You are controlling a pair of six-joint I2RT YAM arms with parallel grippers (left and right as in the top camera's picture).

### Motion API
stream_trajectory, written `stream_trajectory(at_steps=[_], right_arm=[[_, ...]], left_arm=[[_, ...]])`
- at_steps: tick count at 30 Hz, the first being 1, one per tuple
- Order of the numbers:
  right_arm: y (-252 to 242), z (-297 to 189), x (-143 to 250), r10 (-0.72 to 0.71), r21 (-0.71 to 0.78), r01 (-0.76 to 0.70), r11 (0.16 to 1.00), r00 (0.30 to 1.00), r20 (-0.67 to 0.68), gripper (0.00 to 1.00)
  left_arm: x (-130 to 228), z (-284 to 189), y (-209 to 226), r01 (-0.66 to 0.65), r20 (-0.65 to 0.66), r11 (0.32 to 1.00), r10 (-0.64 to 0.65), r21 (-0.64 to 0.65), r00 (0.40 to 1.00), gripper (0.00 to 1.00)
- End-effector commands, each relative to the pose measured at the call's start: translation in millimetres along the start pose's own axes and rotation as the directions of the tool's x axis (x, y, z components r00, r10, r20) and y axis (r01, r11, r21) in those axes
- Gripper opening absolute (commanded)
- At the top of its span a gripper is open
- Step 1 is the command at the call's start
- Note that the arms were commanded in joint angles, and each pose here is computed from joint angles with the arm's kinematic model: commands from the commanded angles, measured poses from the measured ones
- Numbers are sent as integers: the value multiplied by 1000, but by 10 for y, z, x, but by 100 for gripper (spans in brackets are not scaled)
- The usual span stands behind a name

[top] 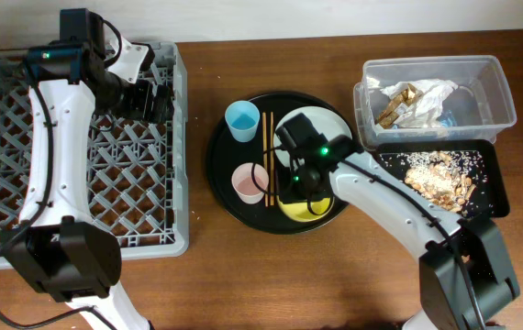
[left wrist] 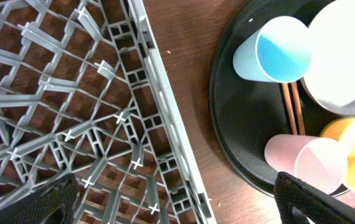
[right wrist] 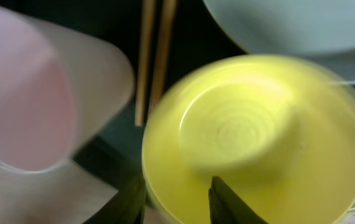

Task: Sort waste into correct bins and load items into the dishwasher rack
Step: 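Return the empty yellow bowl to the black tray with the right gripper, then grasp the pink cup with the right gripper and lift it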

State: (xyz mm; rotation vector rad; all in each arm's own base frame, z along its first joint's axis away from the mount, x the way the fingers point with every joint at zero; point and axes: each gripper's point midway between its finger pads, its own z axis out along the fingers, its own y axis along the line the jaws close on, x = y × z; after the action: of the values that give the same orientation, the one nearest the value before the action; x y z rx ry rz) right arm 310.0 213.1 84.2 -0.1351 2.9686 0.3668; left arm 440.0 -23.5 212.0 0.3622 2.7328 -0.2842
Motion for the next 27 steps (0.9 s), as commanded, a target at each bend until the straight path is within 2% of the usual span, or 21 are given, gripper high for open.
stream_trajectory(at_steps=[1,7,9,11,14,15,16,17,21,24,26,27], right_arm=[[76,-430,-345,1,-54,3,999,997,73,37],[41,-1077,-660,-5,-65,16,998,988,156,43],[34,-1122,-664,-1,-65,11,998,988,156,46],[1,-1109,-605,2,-51,4,999,991,132,54],[-44,-1099,-539,7,-30,-4,1000,994,106,58],[-62,-1098,-534,8,-21,-5,1000,994,105,65],[-104,-1099,-542,8,3,-9,1000,994,111,93],[-147,-1101,-552,9,27,-12,1000,993,118,98],[-252,-1111,-553,31,50,-37,998,993,115,99],[-342,-1125,-554,54,58,-60,997,993,109,98],[-433,-1139,-565,77,63,-84,994,991,107,98],[-486,-1148,-571,91,66,-99,993,990,107,98]], left_arm=[[-32,-10,25,-8,8,1000,8,0,1000,99],[-32,-10,24,-8,9,1000,8,1,1000,99],[-78,-11,45,-19,27,1000,19,-9,999,99],[-195,-17,75,-30,73,999,32,-23,997,99],[-201,-17,70,-30,76,999,32,-20,997,99],[-237,-20,29,-33,93,999,33,4,995,99],[-235,-23,-66,-4,96,998,-2,61,995,99],[-151,-23,-156,31,62,994,-38,110,997,99],[-189,-42,-269,48,76,983,-62,178,995,99],[-68,-47,-333,89,21,974,-95,207,995,99],[-49,-90,-527,82,13,948,-90,308,996,99],[-72,-115,-645,76,19,929,-88,361,996,95]])
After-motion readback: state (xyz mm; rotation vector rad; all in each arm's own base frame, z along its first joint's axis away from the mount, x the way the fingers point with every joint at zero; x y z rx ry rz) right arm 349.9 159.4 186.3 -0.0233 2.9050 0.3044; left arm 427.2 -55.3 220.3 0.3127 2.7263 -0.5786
